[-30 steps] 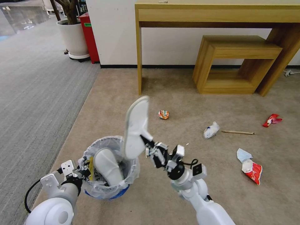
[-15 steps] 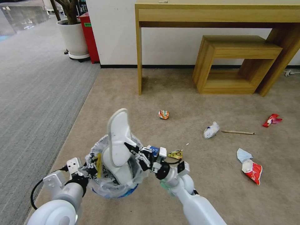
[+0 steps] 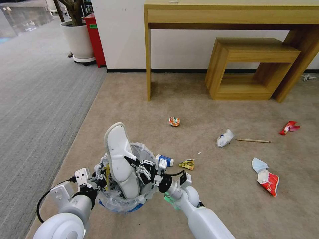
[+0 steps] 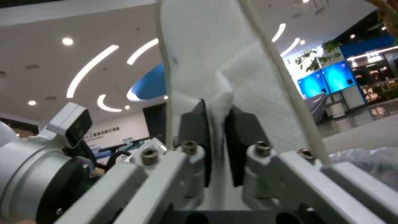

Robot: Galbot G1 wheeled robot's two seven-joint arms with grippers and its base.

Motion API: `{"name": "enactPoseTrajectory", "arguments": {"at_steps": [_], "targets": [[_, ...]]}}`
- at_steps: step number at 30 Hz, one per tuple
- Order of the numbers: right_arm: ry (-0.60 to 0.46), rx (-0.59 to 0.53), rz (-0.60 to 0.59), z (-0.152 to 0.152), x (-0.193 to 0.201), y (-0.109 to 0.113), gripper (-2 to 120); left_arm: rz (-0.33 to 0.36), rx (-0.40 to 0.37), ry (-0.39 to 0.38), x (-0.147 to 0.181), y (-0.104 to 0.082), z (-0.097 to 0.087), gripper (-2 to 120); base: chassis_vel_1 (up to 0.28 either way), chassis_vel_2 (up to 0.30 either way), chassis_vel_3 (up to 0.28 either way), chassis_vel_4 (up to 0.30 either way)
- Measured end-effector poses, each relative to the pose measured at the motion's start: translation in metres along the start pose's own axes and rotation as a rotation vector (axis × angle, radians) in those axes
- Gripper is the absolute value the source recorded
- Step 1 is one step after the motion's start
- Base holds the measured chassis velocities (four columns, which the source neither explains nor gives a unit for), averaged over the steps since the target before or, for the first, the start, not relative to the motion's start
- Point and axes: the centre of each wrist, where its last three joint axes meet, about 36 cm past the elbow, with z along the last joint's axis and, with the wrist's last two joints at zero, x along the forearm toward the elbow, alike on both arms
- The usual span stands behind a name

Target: Pick up the trash bin and place the garbage on the floor into it.

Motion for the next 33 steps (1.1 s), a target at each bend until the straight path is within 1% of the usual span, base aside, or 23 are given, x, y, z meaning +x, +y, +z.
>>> {"name": "enactPoseTrajectory", "arguments": {"at_steps": [3,4,8,9,12,13,16,17,18,20,21,22,24,25,26,27,28,29,31,32,33], "targets": [[0.004,0.010,0.004,-0.007,0.007,0.002,30,-0.002,-0.002,0.002,-0.001,0.000,0.001,1,0.000,0.000,0.000,0.000],[0.004,0.010,0.004,-0.007,0.007,0.002,30,-0.002,-0.002,0.002,-0.001,0.000,0.001,1,0.000,0.000,0.000,0.000],[0.011,0.026,0.008,-0.016,0.017,0.004,49,-0.008,-0.004,-0.002,-0.001,0.002,0.000,1,0.000,0.000,0.000,0.000],[0.011,0.026,0.008,-0.016,0.017,0.004,49,-0.008,-0.004,-0.002,-0.001,0.002,0.000,1,0.000,0.000,0.000,0.000],[0.007,0.050,0.018,-0.028,0.022,0.004,64,-0.014,-0.006,-0.010,-0.001,0.005,-0.003,1,0.000,0.000,0.000,0.000],[0.007,0.050,0.018,-0.028,0.022,0.004,64,-0.014,-0.006,-0.010,-0.001,0.005,-0.003,1,0.000,0.000,0.000,0.000],[-0.010,0.074,0.034,-0.041,0.025,0.006,78,-0.023,-0.006,-0.022,-0.001,0.008,-0.006,1,0.000,0.000,0.000,0.000],[-0.010,0.074,0.034,-0.041,0.025,0.006,78,-0.023,-0.006,-0.022,-0.001,0.008,-0.006,1,0.000,0.000,0.000,0.000],[-0.018,0.088,0.047,-0.048,0.027,0.007,84,-0.028,-0.005,-0.026,-0.002,0.009,-0.007,1,0.000,0.000,0.000,0.000],[-0.030,0.112,0.084,-0.056,0.029,0.008,92,-0.039,0.000,-0.036,-0.004,0.014,-0.011,1,0.000,0.000,0.000,0.000],[-0.030,0.112,0.084,-0.056,0.029,0.008,92,-0.039,0.000,-0.036,-0.004,0.014,-0.011,1,0.000,0.000,0.000,0.000],[-0.038,0.132,0.135,-0.062,0.030,0.009,96,-0.049,0.000,-0.042,-0.005,0.017,-0.013,1,0.000,0.000,0.000,0.000],[-0.040,0.182,0.272,-0.075,0.032,0.011,100,-0.074,-0.002,-0.051,-0.008,0.026,-0.017,1,0.000,0.000,0.000,0.000],[-0.040,0.182,0.272,-0.075,0.032,0.011,100,-0.074,-0.002,-0.051,-0.008,0.026,-0.017,1,0.000,0.000,0.000,0.000],[-0.036,0.212,0.333,-0.082,0.033,0.012,100,-0.083,-0.001,-0.054,-0.009,0.029,-0.019,1,0.000,0.000,0.000,0.000],[-0.020,0.261,0.433,-0.092,0.033,0.013,100,-0.092,0.001,-0.058,-0.010,0.032,-0.021,1,0.000,0.000,0.000,0.000],[0.010,0.316,0.564,-0.103,0.033,0.016,100,-0.101,0.001,-0.062,-0.011,0.034,-0.022,1,0.000,0.000,0.000,0.000],[0.010,0.316,0.564,-0.103,0.033,0.016,100,-0.101,0.001,-0.062,-0.011,0.034,-0.022,1,0.000,0.000,0.000,0.000],[0.057,0.372,0.809,-0.123,0.034,0.024,100,-0.117,0.003,-0.070,-0.011,0.038,-0.025,1,0.000,0.000,0.000,0.000],[0.063,0.385,0.893,-0.131,0.037,0.027,100,-0.124,0.003,-0.074,-0.011,0.040,-0.026,1,0.000,0.000,0.000,0.000],[0.063,0.385,0.893,-0.131,0.037,0.027,100,-0.124,0.003,-0.074,-0.011,0.040,-0.026,1,0.000,0.000,0.000,0.000]]}}
